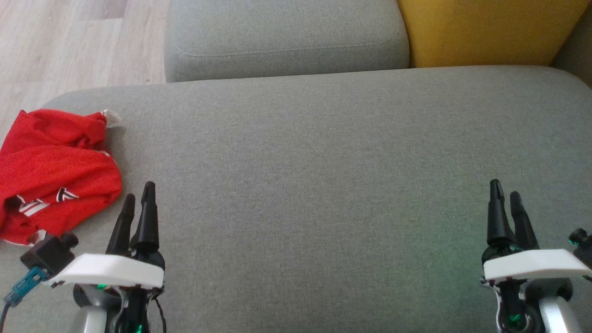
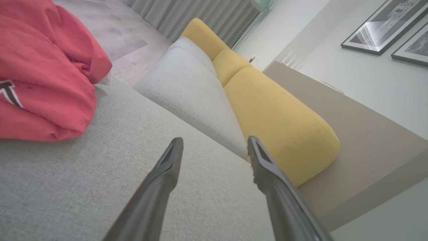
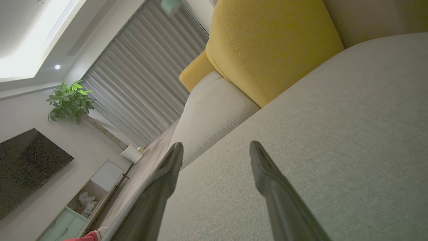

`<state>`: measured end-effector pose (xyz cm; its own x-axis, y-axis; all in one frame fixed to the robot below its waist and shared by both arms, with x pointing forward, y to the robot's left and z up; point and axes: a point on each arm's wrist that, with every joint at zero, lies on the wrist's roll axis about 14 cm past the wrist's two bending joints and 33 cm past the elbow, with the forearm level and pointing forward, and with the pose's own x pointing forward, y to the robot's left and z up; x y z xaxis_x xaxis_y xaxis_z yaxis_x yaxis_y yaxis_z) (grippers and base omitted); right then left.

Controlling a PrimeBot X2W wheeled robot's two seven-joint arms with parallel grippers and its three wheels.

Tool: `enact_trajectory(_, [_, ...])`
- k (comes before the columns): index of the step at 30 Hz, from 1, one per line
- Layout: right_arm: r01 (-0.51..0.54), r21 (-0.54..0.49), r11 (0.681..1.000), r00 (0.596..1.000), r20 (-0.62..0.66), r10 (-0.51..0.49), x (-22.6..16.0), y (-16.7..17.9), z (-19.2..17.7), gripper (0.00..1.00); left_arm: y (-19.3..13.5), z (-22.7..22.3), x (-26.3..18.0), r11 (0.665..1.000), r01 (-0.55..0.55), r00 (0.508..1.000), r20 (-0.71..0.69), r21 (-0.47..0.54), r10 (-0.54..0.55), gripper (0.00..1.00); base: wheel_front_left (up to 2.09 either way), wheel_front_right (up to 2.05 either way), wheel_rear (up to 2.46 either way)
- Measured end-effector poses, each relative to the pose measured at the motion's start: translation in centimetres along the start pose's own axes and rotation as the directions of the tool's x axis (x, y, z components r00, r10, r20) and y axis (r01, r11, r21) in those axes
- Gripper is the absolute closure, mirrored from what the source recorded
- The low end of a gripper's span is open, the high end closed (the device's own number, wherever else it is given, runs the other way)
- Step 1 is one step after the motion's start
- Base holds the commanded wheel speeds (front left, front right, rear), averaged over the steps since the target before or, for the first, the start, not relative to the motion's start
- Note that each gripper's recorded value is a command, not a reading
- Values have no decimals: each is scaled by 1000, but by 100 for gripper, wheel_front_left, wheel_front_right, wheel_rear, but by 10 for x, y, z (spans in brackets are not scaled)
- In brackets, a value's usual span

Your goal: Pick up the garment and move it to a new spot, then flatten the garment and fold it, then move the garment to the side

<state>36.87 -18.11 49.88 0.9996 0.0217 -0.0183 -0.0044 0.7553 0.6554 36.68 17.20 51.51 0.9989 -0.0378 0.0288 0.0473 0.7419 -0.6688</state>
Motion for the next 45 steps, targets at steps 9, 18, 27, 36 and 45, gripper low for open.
enact_trajectory(9, [-34, -148, 988, 999, -18, 31, 0, 8, -5, 0, -4, 0, -1, 987, 20, 1000, -2, 158, -20, 0, 0, 0, 0])
enact_trajectory(18, [-56, -260, 964, 998, -40, 47, 0, 12, -9, 0, -7, -1, -3, 957, 33, 999, -4, 289, -33, 0, 0, 0, 0])
enact_trajectory(27, [-76, -380, 922, 997, -58, 58, 0, 15, -11, 0, -9, -5, -6, 910, 52, 999, -15, 412, -50, 0, 0, 0, 0])
enact_trajectory(36, [-91, -479, 873, 995, -68, 67, -1, 17, -13, 0, -6, -14, -10, 852, 58, 998, -35, 520, -47, 0, 0, 0, 0])
enact_trajectory(45, [-106, -550, 828, 994, -77, 76, -2, 20, -16, 0, -5, -21, -12, 789, 73, 997, -52, 610, -52, 0, 0, 0, 0])
